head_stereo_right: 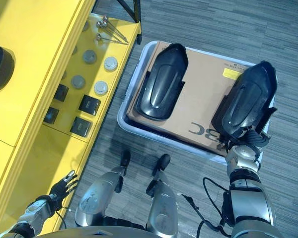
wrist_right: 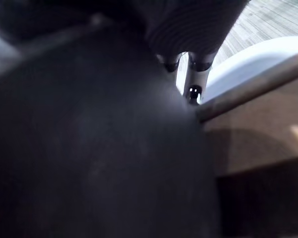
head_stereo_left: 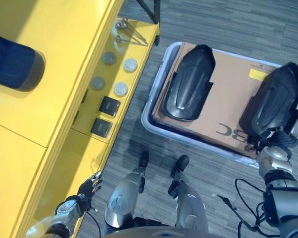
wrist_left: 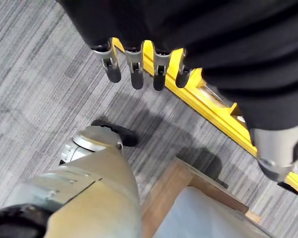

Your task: Move parts from the plastic box to the shelf.

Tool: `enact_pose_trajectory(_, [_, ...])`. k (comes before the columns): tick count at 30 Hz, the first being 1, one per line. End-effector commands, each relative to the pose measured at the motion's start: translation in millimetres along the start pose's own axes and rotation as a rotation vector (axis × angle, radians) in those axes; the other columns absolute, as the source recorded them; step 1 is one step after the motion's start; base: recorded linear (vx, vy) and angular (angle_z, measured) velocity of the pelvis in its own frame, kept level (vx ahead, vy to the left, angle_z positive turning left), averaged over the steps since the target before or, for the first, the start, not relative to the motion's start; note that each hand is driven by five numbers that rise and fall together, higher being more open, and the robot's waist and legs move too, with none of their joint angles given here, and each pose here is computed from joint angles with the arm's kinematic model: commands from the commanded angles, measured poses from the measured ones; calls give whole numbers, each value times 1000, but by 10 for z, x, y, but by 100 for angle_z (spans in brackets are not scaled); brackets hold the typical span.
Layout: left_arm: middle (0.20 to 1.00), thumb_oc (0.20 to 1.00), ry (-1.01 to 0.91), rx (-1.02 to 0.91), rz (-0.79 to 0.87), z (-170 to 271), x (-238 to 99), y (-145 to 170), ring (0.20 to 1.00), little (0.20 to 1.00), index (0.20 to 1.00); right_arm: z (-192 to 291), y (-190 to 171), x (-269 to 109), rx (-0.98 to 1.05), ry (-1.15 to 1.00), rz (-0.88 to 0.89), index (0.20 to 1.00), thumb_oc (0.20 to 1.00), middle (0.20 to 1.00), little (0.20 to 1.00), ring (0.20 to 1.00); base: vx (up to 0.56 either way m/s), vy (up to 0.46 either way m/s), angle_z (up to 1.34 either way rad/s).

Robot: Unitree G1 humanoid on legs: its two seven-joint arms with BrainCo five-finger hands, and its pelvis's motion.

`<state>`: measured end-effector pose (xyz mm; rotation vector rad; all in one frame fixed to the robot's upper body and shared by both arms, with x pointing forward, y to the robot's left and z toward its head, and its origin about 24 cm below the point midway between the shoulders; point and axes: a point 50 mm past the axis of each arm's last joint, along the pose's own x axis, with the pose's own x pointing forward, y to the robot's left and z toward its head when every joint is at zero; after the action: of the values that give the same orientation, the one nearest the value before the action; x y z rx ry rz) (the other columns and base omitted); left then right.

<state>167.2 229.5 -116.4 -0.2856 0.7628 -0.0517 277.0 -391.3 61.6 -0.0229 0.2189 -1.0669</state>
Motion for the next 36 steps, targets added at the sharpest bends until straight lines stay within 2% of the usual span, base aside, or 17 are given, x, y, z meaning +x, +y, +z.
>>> enact_pose_trajectory(1, [1000, 1000, 0, 15, 27, -7, -71, 125, 1000, 1000, 1000, 8, 12, -23, -32, -39, 42, 200, 200, 200, 200, 200, 0, 0, 0])
enact_pose_trajectory(8, [1000, 1000, -40, -1, -6, 8, -84, 83, 1000, 1000, 1000, 185, 46, -75, 89, -142, 15, 200, 200, 200, 200, 200, 24, -4, 0])
enact_pose_trajectory(10, [1000, 1000, -116, -45, -48, 144, -92, 19, 1000, 1000, 1000, 413, 44, -195, 162, -288, 21, 200, 200, 200, 200, 200, 83, 16, -3])
enact_pose_trajectory(13, [1000, 1000, -159, -87, -69, 244, -106, -22, 1000, 1000, 1000, 472, 11, -286, 153, -365, 34, 200, 200, 200, 200, 200, 101, 13, -2])
enact_pose_trajectory(17, [1000, 1000, -304, -108, -109, 619, -143, -120, 1000, 1000, 1000, 596, -38, -445, 159, -476, 97, 200, 200, 200, 200, 200, 111, 19, -17])
enact_pose_trajectory(18, [1000, 1000, -358, -110, -158, 823, -139, -233, 1000, 1000, 1000, 604, -18, -500, 160, -487, 139, 200, 200, 200, 200, 200, 104, 7, -18])
enact_pose_trajectory(20, [1000, 1000, -384, -102, -181, 941, -140, -310, 1000, 1000, 1000, 595, 12, -536, 152, -495, 163, 200, 200, 200, 200, 200, 98, -11, -16])
enact_pose_trajectory(25, [1000, 1000, -423, -77, -232, 1365, -62, -647, 1000, 1000, 1000, 535, 312, -729, 96, -493, 354, 200, 200, 200, 200, 200, 82, -9, -13])
enact_pose_trajectory(26, [1000, 1000, -406, -65, -264, 1490, -7, -811, 1000, 1000, 1000, 493, 447, -830, 88, -481, 429, 200, 200, 200, 200, 200, 75, -1, -20])
enact_pose_trajectory(29, [1000, 1000, -425, -12, -270, 1628, 40, -981, 1000, 1000, 1000, 447, 582, -925, 68, -470, 500, 200, 200, 200, 200, 200, 34, -3, -21])
enact_pose_trajectory(32, [1000, 1000, -422, 9, -317, 1826, 143, -1373, 1000, 1000, 1000, 403, 860, -1099, 45, -448, 632, 200, 200, 200, 200, 200, 17, 7, -17])
enact_pose_trajectory(36, [1000, 1000, -392, 28, -354, 1878, 213, -1676, 1000, 1000, 1000, 360, 1066, -1238, 24, -428, 710, 200, 200, 200, 200, 200, 5, -1, -16])
